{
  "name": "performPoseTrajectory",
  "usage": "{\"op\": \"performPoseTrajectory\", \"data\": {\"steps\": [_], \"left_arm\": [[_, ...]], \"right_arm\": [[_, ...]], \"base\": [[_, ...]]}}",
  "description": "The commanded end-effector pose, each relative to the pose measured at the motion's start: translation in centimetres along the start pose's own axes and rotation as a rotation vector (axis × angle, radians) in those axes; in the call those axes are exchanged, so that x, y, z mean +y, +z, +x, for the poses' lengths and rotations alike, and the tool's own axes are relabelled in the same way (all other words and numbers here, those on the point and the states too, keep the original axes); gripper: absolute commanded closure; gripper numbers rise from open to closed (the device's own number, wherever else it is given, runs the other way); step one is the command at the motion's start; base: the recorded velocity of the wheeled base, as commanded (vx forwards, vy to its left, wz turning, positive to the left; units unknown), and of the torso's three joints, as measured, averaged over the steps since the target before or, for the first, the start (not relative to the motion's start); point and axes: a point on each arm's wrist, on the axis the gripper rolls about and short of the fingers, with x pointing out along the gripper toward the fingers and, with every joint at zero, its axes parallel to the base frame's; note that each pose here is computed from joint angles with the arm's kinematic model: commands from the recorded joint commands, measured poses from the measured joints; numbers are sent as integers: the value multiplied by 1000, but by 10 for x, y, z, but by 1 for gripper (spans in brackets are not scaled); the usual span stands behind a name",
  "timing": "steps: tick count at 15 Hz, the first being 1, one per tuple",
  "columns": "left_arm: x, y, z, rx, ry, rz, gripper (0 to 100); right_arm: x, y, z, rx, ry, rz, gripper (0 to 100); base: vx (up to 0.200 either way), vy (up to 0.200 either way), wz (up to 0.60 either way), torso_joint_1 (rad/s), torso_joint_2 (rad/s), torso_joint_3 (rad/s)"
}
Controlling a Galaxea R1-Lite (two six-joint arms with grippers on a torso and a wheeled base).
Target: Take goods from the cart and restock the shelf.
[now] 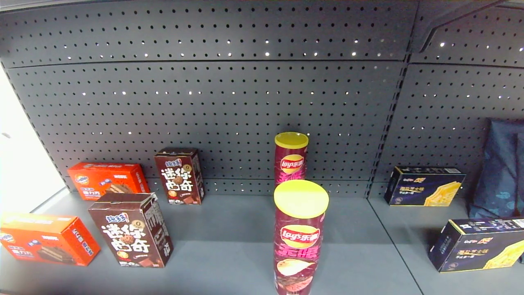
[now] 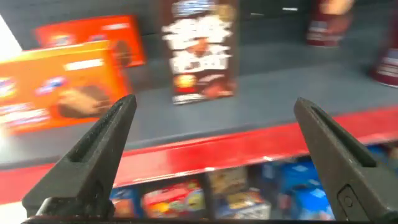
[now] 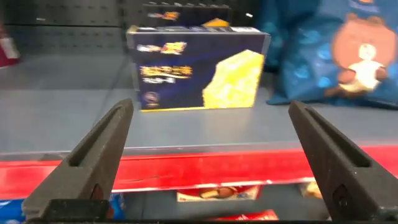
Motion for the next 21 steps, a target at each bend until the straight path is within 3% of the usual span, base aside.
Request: {"op": "performPoseTrajectory", "data": {"steps": [1,4,5,7,9,21], "left_arm": [[2,-4,-1,31,89,-3,0],[2,-6,-1,49,125,-11,0],[2,-6,-1,48,104,-10,0],[1,-6,-1,47,53,-3,0],[1,-6,-1,47,48,-1,0],[1,-6,-1,46,70,-20,0]], "right_arm": [[0,0,0,-5,-19,4,0],[-3,-1,0,0,-145,34,0],[-3,-2,1,1,-136,37,0],[2,-4,1,19,66,101,0],[4,-7,1,42,139,63,0],[4,-7,0,41,153,56,0]], "base": [[0,0,0,0,0,0],[0,0,0,0,0,0],[0,0,0,0,0,0],[0,0,0,0,0,0],[0,0,0,0,0,0],[-17,0,0,1,1,0]]}}
